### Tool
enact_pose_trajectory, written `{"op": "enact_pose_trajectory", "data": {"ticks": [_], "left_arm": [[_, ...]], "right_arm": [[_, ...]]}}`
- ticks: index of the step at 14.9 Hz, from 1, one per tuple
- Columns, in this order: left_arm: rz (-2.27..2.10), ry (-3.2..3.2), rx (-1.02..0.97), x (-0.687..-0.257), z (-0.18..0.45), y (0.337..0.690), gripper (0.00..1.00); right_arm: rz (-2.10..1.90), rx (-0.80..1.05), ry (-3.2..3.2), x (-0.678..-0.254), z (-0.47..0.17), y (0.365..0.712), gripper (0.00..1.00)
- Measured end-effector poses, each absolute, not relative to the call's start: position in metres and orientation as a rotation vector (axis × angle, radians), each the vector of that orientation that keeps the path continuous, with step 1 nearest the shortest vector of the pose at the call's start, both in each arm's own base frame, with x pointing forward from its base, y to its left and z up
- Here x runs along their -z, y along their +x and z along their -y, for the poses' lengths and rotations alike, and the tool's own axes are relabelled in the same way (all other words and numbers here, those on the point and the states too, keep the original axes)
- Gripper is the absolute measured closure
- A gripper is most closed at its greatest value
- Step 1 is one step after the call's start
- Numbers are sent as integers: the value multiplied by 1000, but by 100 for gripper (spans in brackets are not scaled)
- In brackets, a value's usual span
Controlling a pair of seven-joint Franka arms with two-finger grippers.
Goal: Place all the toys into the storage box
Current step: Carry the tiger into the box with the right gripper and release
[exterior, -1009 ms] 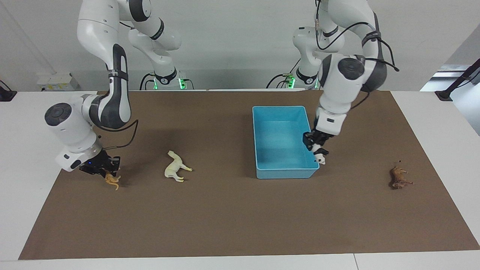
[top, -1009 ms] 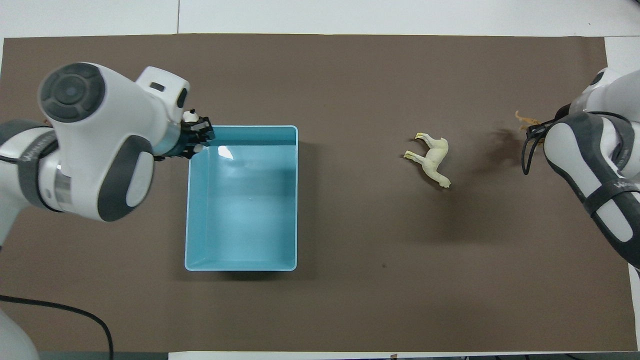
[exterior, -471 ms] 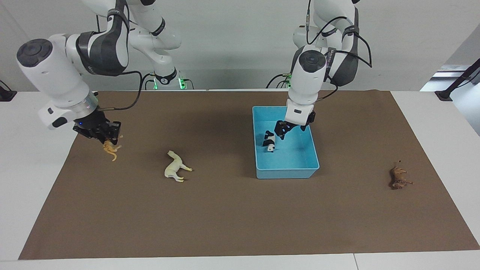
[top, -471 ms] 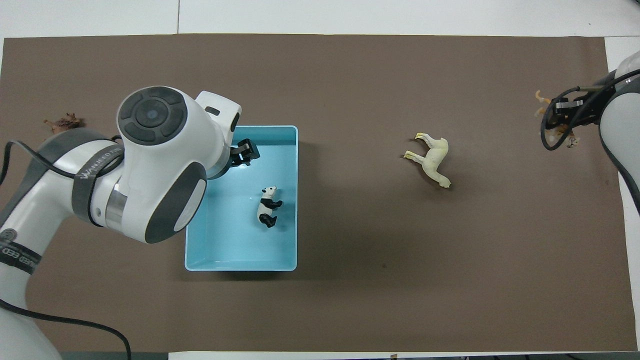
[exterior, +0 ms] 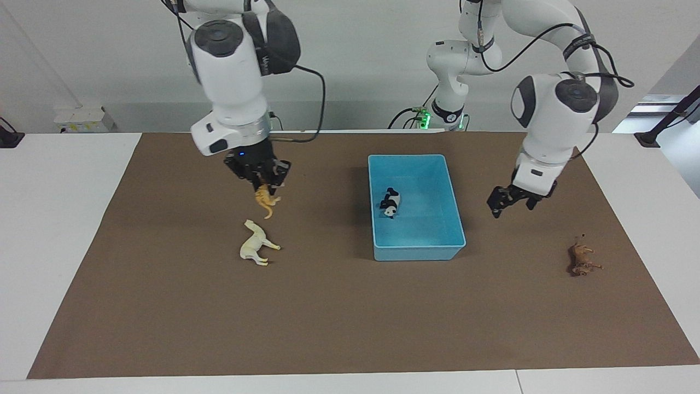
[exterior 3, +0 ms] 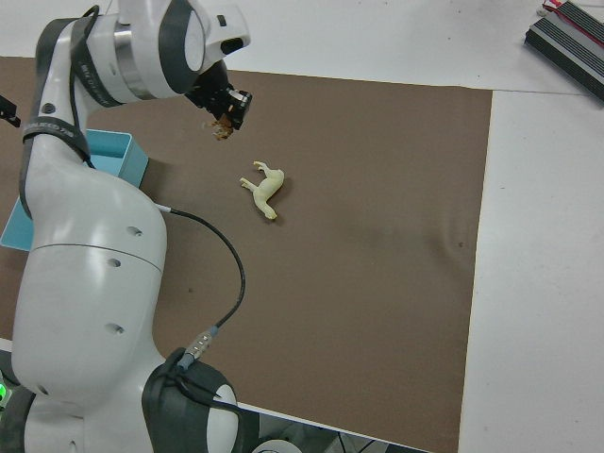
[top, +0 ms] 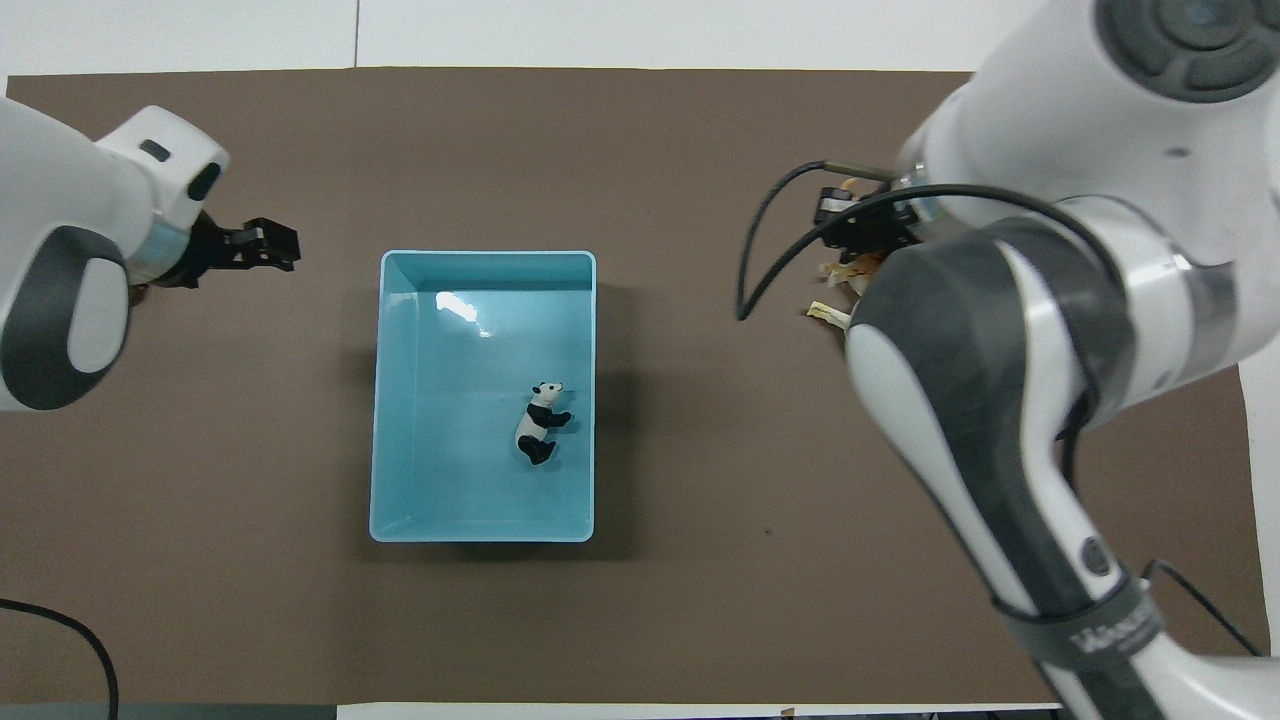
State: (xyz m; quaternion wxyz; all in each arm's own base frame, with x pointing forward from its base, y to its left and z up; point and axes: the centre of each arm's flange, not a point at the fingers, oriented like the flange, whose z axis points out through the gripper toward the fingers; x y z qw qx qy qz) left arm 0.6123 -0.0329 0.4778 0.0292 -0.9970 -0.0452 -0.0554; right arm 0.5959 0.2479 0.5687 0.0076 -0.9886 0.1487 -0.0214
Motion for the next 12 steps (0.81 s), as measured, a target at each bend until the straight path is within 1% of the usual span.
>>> {"op": "enact_pose_trajectory", "data": {"ticks": [2, 4, 6, 8, 10, 12], "left_arm": [[84, -3064, 195, -470, -25, 622, 0], [11, -3048, 213, -460, -72, 635, 0], [-72, -3021, 265, -444, -118, 646, 0], [-108, -3000, 285, -414, -161, 652, 0], [-115, -2986, 318, -380, -178, 661, 0], [-136, -2983, 344, -355, -172, 673, 0]], "right_arm": [[-514, 96, -3071, -562, -318, 589, 68], [-491, 105, -3075, -544, -382, 579, 68], [-463, 108, -3082, -514, -440, 562, 68], [-414, 130, -3098, -473, -492, 543, 68], [-376, 155, -3105, -440, -525, 533, 68], [-417, 158, -3099, -423, -542, 525, 68]]}}
